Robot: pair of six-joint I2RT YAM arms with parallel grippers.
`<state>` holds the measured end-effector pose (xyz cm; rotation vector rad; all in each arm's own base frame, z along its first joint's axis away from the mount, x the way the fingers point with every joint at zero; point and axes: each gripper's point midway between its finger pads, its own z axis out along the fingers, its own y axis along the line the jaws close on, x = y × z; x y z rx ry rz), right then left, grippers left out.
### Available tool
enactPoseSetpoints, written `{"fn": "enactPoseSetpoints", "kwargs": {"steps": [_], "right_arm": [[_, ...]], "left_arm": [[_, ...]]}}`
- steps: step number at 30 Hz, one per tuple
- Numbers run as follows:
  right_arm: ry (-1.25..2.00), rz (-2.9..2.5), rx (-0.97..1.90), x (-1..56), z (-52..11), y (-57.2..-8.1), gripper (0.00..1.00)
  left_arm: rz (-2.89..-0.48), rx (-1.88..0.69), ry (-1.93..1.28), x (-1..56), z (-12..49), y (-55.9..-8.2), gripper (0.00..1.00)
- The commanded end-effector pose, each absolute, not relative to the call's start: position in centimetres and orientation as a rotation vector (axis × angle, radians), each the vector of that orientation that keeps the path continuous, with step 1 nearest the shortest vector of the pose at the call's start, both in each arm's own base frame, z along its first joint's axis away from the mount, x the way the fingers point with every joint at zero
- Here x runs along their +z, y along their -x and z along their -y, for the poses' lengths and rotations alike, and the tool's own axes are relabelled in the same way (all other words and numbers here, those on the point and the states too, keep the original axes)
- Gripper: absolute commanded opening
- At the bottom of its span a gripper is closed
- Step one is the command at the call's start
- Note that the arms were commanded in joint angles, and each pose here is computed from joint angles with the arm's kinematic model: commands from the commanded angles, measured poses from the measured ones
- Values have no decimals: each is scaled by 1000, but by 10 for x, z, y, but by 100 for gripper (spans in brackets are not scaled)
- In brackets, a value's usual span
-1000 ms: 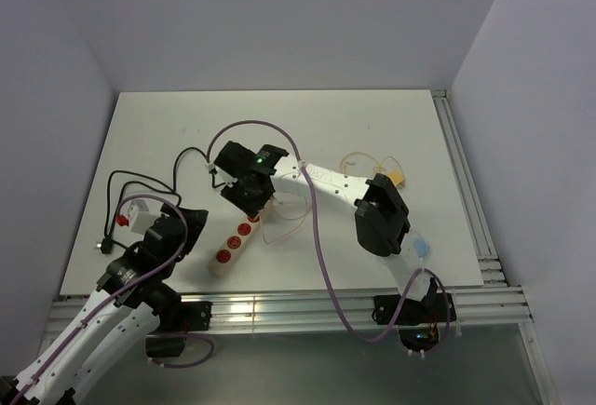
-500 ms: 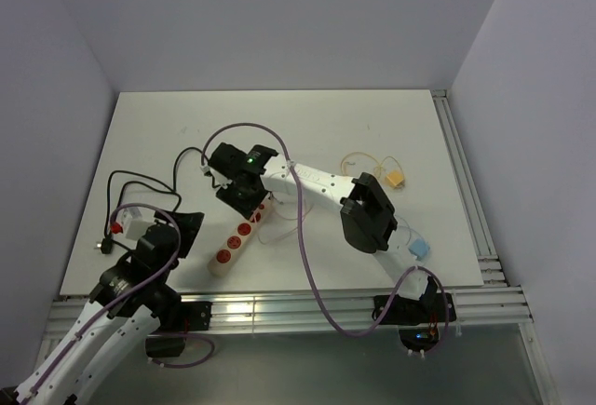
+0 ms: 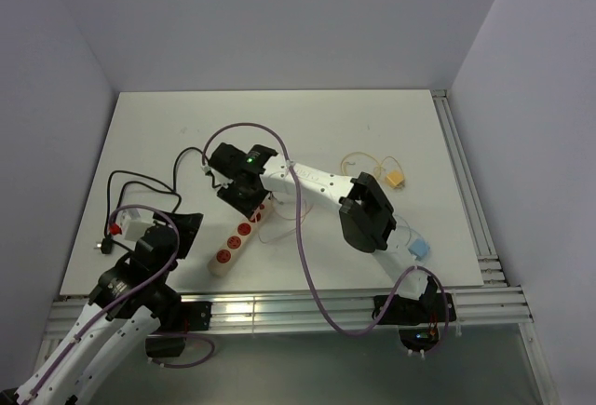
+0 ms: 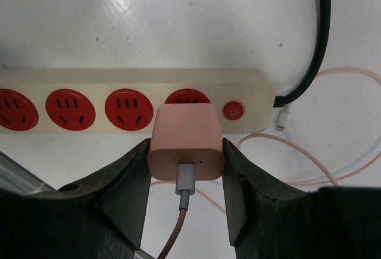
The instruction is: Insert the plug
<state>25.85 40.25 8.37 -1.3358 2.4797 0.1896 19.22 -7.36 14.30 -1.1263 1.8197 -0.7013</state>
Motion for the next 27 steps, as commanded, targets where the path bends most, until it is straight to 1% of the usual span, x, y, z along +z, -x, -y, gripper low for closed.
{"fn": "enactPoseSetpoints", "kwargs": {"steps": [1, 11, 15, 17, 18, 19, 21, 25, 26, 27], "right_arm": [[1328, -2486, 194, 81, -406, -266, 0], [1342, -2509, 183, 63, -411, -267, 0], [1362, -2573, 126, 36, -391, -256, 0], [1344, -2569, 115, 33, -387, -256, 0], [1363, -2601, 88, 19, -375, -248, 0], [1310, -2592, 121, 23, -378, -248, 0], [1291, -2634, 122, 9, -364, -238, 0], [1296, -2660, 96, -5, -367, -244, 0], [1298, -2632, 105, 2, -379, -253, 0], [1306, -2648, 72, -2, -376, -254, 0]], "left_arm": [[-1804, -676, 1148, 141, 67, -191, 61], [-1788, -677, 1151, 145, 63, -188, 61], [-1783, -678, 1148, 147, 62, -187, 61], [-1782, -678, 1146, 148, 61, -186, 61], [-1778, -681, 1146, 149, 61, -186, 61], [-1775, -682, 1142, 150, 60, -186, 61], [-1777, -677, 1140, 149, 59, -185, 61], [-1773, -694, 1139, 151, 61, -185, 60], [-1770, -708, 1135, 152, 63, -186, 60], [-1772, -716, 1131, 153, 65, -187, 60]]}}
